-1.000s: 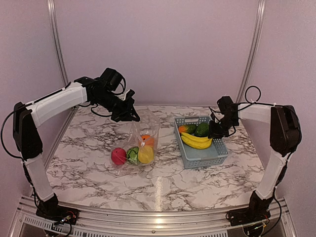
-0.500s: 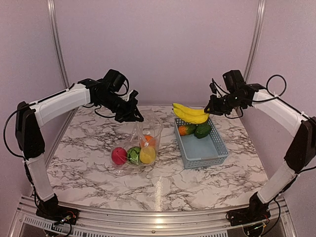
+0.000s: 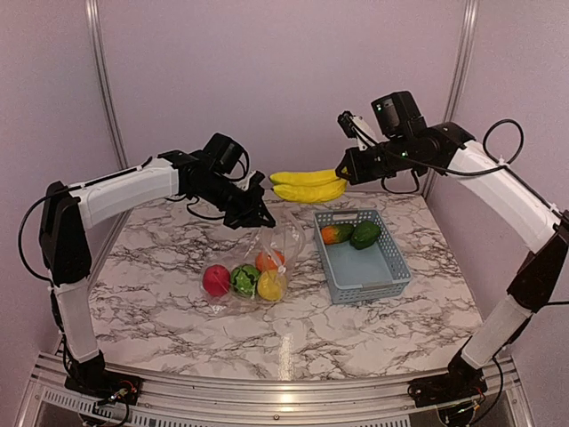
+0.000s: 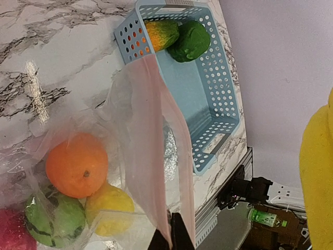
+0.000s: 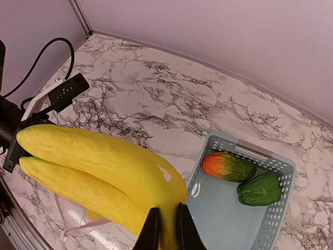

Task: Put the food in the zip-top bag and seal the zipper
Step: Place the fake fruit in the zipper food storage bag.

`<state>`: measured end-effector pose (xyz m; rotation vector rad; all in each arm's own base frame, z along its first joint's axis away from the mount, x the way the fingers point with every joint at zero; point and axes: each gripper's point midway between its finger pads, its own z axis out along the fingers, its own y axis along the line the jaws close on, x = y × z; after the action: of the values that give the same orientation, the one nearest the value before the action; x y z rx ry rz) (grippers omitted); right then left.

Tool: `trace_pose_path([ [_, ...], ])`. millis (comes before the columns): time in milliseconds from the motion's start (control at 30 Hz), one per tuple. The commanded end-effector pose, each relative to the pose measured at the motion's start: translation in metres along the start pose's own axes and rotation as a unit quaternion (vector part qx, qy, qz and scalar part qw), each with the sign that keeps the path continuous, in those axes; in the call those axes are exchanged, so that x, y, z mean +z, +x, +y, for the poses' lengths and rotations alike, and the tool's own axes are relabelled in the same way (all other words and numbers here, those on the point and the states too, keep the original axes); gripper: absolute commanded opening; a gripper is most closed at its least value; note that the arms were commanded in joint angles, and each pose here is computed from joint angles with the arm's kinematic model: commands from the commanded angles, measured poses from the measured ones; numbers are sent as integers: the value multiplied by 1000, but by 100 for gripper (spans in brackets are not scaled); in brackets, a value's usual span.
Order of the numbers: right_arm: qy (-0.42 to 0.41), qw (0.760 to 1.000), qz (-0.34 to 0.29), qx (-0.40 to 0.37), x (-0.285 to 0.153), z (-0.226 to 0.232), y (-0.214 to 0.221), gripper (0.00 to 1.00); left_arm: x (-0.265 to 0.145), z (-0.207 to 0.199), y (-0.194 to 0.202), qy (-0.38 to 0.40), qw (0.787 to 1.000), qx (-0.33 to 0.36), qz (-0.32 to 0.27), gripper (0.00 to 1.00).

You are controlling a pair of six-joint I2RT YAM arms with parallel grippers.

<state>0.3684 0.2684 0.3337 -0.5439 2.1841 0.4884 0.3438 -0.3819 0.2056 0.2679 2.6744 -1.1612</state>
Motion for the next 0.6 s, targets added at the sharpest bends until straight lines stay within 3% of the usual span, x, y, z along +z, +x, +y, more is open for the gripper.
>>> trace_pose_path([
  [0,71,994,49,-63,6,-4,21,0,-6,-21,-8,35,999,2,-26,0],
  [233,151,982,89,-77,5,-28,44,0,-10,-30,-8,39,998,7,-45,0],
  [567,165,974,117,-106,17,-18,57,0,-8,-50,-7,49,997,13,-60,0],
])
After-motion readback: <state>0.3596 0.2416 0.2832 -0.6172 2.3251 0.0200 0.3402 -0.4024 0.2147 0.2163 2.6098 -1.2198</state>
